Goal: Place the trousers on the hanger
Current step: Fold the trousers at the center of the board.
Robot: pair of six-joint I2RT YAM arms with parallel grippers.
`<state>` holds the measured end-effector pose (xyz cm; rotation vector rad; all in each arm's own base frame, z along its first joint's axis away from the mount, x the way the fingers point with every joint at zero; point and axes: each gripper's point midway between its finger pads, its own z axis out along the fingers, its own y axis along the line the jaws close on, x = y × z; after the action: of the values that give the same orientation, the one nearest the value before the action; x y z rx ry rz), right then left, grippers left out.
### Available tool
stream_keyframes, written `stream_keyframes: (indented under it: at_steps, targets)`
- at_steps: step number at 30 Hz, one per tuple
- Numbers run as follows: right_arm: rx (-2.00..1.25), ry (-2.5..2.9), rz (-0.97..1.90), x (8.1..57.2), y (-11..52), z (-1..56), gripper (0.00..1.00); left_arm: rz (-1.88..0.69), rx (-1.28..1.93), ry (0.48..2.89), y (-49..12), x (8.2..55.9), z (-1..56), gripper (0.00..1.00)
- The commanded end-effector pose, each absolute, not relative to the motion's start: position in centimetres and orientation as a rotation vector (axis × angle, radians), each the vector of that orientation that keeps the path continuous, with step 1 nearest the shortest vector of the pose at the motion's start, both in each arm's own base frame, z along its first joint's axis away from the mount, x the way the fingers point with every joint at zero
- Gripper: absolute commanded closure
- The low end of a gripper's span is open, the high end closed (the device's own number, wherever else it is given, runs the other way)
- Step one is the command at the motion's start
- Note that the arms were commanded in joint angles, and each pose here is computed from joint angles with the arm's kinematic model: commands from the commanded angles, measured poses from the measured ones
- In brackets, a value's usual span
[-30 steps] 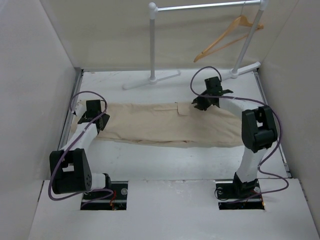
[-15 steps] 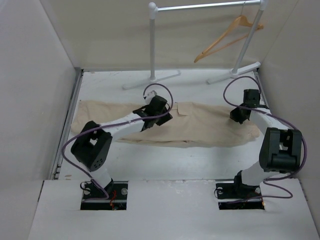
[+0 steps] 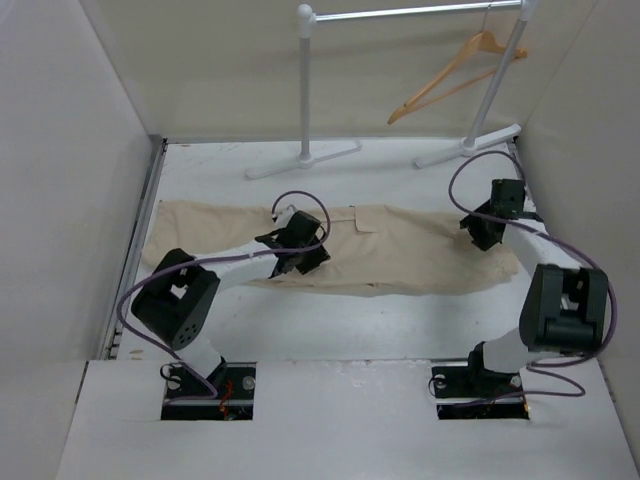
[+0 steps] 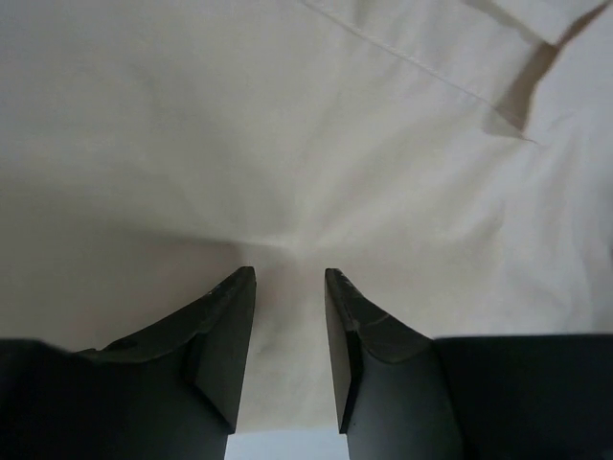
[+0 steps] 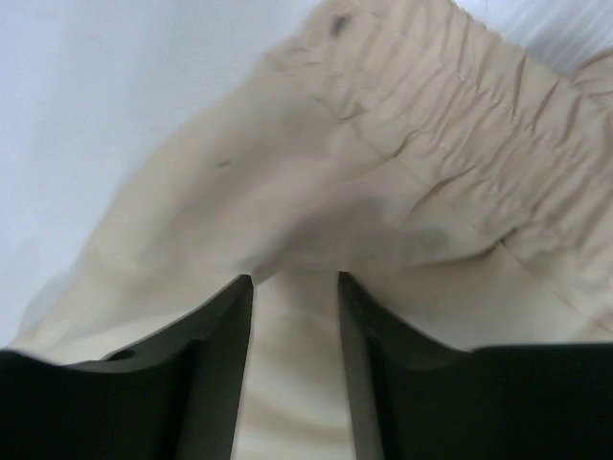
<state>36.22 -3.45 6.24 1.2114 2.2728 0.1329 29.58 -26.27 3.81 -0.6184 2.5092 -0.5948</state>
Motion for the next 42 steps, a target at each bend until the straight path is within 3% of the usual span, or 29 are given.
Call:
stream_keyframes:
  at_steps: [1, 4, 8, 11, 22, 28, 31, 33, 42]
  targets:
    - [1.133, 2.076, 0.157, 35.7, -4.8, 13.0, 0.44, -0.717, -0.593, 2.416, -27.0, 29.9, 8.5, 0.66]
    - [1.217, 2.006, 0.140, 31.5, -6.5, 13.0, 0.31, -0.739, -0.581, 2.393, -26.6, 29.4, 9.6, 0.63]
    - [1.416, 1.942, 0.079, 25.1, -8.8, 10.0, 0.26, -0.721, -0.601, 2.392, -24.3, 28.7, 9.1, 0.62]
    - [1.477, 1.930, 0.060, 23.1, -8.9, 8.3, 0.22, -0.717, -0.607, 2.376, -22.7, 28.6, 9.3, 0.62]
    - [1.540, 1.873, 0.178, 27.1, -10.3, 5.9, 0.19, -0.722, -0.570, 2.386, -21.5, 27.6, 9.5, 0.61]
    - [1.665, 1.857, 0.218, 28.2, -10.0, 3.0, 0.49, -0.732, -0.587, 2.357, -20.9, 27.8, 10.3, 0.61]
    - [1.643, 1.828, 0.254, 29.2, -9.9, 3.6, 0.79, -0.737, -0.595, 2.326, -20.4, 28.4, 11.5, 0.61]
    - [1.598, 1.791, 0.237, 29.6, -10.4, 5.9, 0.88, -0.733, -0.599, 2.310, -20.1, 28.7, 12.3, 0.61]
    - [1.401, 1.503, 0.051, 29.4, -15.6, 23.5, 0.91, -0.693, -0.564, 2.281, -20.2, 29.5, 15.4, 0.61]
